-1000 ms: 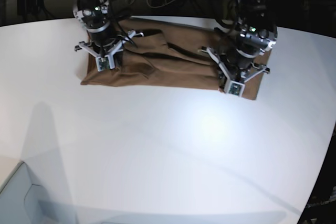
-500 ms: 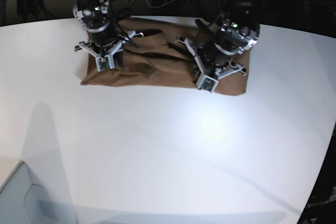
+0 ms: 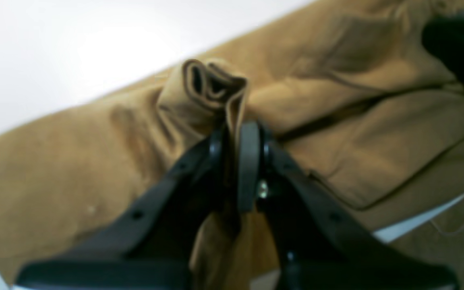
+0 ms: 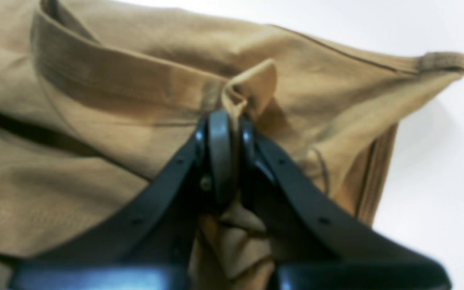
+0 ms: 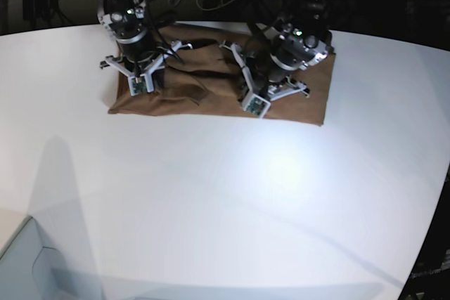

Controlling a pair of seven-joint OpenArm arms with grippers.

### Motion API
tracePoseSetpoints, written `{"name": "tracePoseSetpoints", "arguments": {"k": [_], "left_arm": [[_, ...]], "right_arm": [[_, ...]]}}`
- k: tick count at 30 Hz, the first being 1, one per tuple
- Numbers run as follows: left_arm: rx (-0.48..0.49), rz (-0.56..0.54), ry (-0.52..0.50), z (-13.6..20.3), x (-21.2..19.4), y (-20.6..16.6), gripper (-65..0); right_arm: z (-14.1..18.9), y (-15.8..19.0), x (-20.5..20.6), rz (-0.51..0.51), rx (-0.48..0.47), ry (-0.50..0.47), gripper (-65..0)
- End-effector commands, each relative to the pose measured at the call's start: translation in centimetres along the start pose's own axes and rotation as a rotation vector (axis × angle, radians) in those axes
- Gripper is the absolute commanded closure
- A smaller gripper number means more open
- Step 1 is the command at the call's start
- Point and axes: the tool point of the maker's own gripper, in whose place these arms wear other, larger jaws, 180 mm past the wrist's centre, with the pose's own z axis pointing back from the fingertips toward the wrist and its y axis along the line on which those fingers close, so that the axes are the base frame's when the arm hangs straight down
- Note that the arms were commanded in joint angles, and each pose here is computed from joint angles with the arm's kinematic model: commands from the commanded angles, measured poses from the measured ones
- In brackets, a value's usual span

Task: Layout the t-shirt on the table in an organized manner, then fold the t-shirt properly
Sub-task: 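Grasp the strip end with the left gripper and fold it toward the right gripper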

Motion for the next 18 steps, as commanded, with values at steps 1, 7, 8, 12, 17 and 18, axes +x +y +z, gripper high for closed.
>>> {"name": "tracePoseSetpoints", "arguments": {"k": [1,7,8,12,17,18], "left_arm": [[-0.004,0.006,-0.048,0.2,1.3,-0.1,-0.1],[0.001,0.000,-0.072,0.3,2.3,0.1,-0.1],[0.003,-0.003,-0.074,0.2,2.5,0.3,-0.1],[0.008,-0.010,-0.085,0.1,3.2,0.6,-0.1],[0.013,-0.018,-0.098,0.0,4.0,0.9,-0.1],[0.009,-0.021,-0.098,0.0,4.0,0.7,-0.1]], "right_arm": [[0.1,0.1,0.7,-0.009,0.000,-0.027,-2.3],[0.1,0.1,0.7,-0.009,0.000,-0.027,-2.3],[0.1,0.1,0.7,-0.009,0.000,-0.027,-2.3],[0.1,0.1,0.7,-0.009,0.000,-0.027,-2.3],[0.1,0.1,0.7,-0.009,0.000,-0.027,-2.3],[0.1,0.1,0.7,-0.009,0.000,-0.027,-2.3]]}}
